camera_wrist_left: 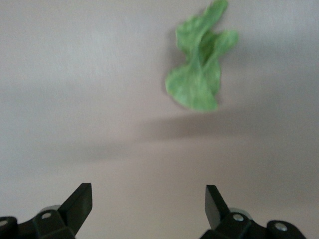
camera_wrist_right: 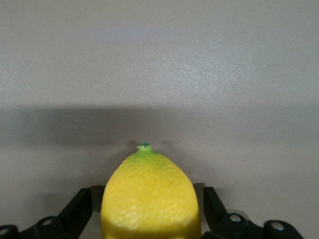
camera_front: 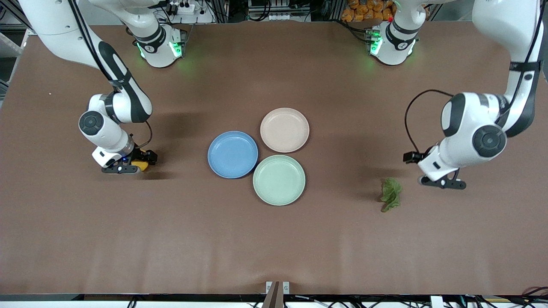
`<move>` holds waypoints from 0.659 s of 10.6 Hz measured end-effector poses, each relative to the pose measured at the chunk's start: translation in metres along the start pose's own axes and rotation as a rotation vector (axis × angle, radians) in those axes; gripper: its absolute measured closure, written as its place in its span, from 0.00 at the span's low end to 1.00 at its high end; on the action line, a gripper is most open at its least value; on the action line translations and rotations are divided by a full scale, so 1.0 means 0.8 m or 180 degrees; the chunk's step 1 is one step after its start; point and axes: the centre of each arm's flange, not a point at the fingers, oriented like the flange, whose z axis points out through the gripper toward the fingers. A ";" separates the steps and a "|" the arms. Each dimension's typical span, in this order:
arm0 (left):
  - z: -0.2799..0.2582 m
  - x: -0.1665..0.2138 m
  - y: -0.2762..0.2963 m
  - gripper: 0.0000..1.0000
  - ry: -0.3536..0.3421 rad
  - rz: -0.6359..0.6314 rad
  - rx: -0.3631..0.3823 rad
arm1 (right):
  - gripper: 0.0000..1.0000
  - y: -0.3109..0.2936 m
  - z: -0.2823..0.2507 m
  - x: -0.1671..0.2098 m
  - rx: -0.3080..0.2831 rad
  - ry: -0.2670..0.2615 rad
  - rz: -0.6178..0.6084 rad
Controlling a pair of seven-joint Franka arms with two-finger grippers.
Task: Pick lemon and lettuce from blue and beige plates
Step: 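Set the lemon on the table with the right gripper while the left gripper withdraws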
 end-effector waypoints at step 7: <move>-0.068 -0.060 -0.005 0.00 0.0316 -0.0041 0.0010 | 0.00 -0.002 -0.125 0.045 0.0038 -0.0201 0.0100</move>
